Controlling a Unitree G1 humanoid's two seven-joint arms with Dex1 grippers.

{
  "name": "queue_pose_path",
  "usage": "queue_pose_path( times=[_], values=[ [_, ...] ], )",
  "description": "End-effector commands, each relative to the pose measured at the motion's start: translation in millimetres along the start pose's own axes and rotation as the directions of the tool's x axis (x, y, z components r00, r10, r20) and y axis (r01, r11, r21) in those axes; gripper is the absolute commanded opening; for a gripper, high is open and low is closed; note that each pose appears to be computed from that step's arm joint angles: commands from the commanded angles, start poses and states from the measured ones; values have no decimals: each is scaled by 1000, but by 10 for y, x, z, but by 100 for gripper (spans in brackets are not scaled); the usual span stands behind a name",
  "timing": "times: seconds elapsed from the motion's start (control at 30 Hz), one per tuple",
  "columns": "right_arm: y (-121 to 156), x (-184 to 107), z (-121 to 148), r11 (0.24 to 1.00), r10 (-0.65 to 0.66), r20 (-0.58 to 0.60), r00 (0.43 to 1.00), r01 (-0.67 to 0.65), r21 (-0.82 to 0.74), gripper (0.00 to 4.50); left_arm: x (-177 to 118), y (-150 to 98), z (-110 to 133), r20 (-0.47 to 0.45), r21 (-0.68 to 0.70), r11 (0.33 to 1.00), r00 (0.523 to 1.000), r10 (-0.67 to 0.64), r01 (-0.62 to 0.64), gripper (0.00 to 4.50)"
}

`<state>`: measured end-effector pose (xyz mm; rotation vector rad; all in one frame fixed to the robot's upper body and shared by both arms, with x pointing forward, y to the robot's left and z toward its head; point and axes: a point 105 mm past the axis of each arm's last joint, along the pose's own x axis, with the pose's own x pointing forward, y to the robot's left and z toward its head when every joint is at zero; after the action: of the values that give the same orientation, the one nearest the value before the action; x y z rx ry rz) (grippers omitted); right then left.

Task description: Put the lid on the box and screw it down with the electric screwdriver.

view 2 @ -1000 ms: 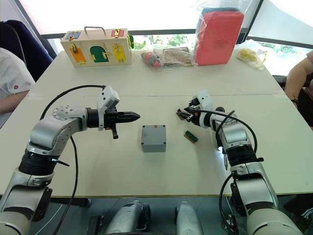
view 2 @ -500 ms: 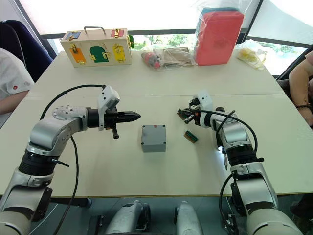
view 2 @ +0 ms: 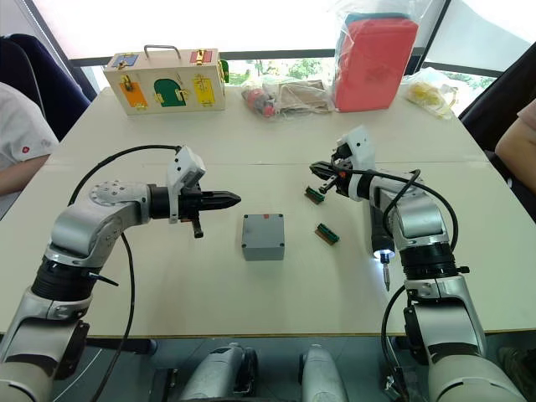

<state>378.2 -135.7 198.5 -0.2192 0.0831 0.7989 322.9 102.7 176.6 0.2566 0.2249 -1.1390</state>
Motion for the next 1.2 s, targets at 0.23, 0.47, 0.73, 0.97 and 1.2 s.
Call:
queue_pose_path(
  times=[0.23, 0.47, 0.73, 0.97, 1.2],
  values=[
    [871, -194, 3, 962, 262, 24, 965, -263, 75, 6, -250, -260, -106, -83, 17, 992, 988, -127, 128, 0],
    [870, -148, -108, 968, 237, -7, 971, -236, 85, 6, -214, -252, -85, -77, 18, 993, 990, -118, 120, 0],
    [813, -74, -190, 974, 215, -28, 976, -212, 74, 6, -194, -221, -82, -69, 13, 995, 993, -99, 100, 0],
    [770, -64, -235, 978, 195, -32, 980, -192, 80, 6, -190, -195, -135, -75, 1, 996, 994, -84, 84, 0],
    [738, -57, -250, 980, 186, -36, 982, -182, 82, 6, -167, -174, -116, -69, 4, 997, 994, -81, 81, 0]
  ],
)
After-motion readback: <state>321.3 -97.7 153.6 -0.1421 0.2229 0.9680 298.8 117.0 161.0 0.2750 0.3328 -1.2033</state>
